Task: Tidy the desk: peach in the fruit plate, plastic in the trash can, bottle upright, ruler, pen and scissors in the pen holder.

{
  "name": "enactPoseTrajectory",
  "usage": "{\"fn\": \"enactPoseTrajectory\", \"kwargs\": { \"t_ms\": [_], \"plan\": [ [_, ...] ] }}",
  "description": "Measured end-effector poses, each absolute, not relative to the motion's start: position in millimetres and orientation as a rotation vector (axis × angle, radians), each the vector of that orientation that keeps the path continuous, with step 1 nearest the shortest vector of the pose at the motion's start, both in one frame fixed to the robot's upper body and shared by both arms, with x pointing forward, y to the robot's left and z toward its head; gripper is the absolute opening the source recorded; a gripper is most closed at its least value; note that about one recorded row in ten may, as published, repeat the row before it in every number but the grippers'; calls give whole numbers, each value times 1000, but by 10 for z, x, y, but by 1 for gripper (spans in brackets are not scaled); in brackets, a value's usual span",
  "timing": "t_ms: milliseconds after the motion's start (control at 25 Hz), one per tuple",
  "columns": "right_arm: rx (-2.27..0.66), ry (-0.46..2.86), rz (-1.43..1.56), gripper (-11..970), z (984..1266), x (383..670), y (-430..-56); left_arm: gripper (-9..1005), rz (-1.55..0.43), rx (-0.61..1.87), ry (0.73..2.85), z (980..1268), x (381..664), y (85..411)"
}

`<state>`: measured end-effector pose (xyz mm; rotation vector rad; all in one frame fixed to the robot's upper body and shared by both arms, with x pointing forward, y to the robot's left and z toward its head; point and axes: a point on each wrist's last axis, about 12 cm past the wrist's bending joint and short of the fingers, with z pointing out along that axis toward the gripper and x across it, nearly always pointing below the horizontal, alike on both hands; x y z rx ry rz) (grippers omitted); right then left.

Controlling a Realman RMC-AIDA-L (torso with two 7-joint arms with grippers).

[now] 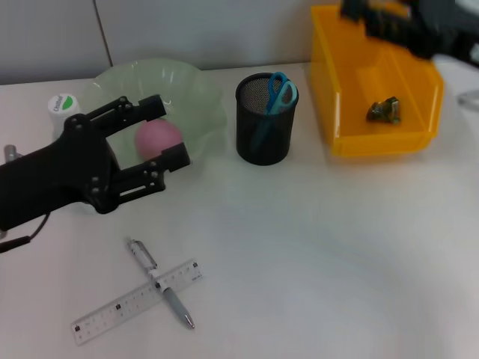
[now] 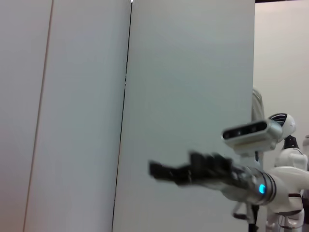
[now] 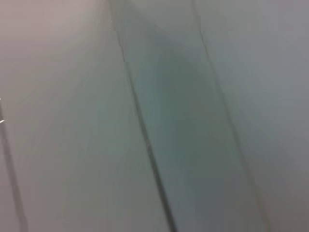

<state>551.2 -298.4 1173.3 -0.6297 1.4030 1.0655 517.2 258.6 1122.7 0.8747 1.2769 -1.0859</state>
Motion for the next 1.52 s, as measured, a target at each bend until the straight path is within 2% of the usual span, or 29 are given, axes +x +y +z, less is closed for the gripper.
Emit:
{"fn": "enactPoseTrajectory", "kwargs": {
  "t_ms": [200,480,680,800,920,1080,1320,1440,1520],
  "plan": [
    [-827,1544,1121,820,11505,5264,-3099,768,-1087,922,1325,11388,5156,2653],
    [-996,1777,1104,820,11328,5181,-3187,769,-1102,1019,1446,11531,5214,2602],
    [-1161,1797,992,820,11324,5176,-3192,769,-1102,1095,1530,11725,5271,2535],
    [-1234,1803,935,820,11369,5194,-3195,769,-1069,1191,1678,11946,5377,2384],
    [-1270,1811,905,820,11382,5210,-3193,769,-1058,1221,1729,11992,5411,2317],
    [-1311,1828,875,819,11376,5241,-3167,769,-985,1368,1930,12138,5530,1945],
    [-1288,1816,860,819,11396,5270,-3162,769,-808,1509,2220,12127,5618,1451],
    [-1282,1818,855,819,11398,5279,-3162,768,-767,1523,2262,12113,5623,1383],
    [-1278,1822,849,819,11388,5289,-3152,768,-668,1536,2340,12067,5638,1258]
  ]
}}
